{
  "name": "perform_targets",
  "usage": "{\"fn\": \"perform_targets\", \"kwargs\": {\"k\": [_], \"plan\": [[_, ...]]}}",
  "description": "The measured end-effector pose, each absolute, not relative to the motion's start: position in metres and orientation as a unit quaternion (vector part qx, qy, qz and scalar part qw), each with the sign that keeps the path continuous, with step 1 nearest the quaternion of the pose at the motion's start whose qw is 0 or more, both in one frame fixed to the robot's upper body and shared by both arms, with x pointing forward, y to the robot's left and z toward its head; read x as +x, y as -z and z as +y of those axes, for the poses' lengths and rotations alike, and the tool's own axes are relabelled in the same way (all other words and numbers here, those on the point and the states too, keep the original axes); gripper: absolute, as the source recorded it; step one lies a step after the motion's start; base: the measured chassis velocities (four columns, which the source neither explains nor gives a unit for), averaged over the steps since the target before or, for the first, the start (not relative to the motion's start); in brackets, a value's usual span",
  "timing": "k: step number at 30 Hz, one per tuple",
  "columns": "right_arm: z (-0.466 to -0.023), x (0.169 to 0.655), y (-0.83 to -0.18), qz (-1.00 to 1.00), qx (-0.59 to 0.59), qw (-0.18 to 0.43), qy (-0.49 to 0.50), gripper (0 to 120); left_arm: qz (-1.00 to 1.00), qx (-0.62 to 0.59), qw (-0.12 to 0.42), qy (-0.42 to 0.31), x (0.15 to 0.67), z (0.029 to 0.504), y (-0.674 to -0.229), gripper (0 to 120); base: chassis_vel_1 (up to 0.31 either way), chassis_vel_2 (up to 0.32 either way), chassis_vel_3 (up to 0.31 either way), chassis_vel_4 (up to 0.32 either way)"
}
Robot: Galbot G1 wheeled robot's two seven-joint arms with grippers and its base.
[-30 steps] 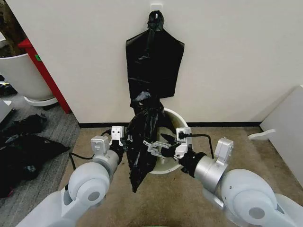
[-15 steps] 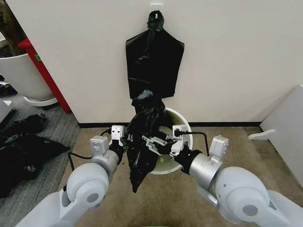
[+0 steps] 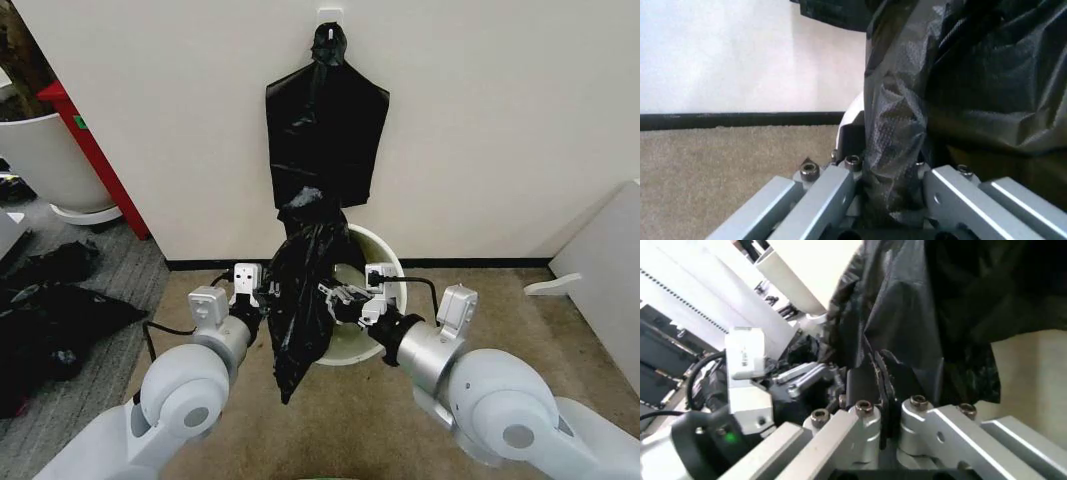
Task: Place the garbage bag over the trash bin.
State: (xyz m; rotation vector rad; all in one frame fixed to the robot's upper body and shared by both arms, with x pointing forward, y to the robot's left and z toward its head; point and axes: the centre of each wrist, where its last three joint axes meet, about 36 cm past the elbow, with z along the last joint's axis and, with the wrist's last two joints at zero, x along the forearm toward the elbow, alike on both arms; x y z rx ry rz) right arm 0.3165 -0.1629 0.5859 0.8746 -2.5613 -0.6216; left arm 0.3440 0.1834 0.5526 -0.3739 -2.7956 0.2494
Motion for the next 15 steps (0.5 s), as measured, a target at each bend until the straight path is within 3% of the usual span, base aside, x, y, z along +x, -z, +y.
{"fn": "perform_targets", "kwargs": {"k": [15], "plan": [[-0.185,0.311,-0.605,-0.936,0.254,0.156,0.189,0,-0.979,-0.113,0.145,-0.089,0.353,0.190,-0.551,0,0.000,0.000,0.000,0.000]]}}
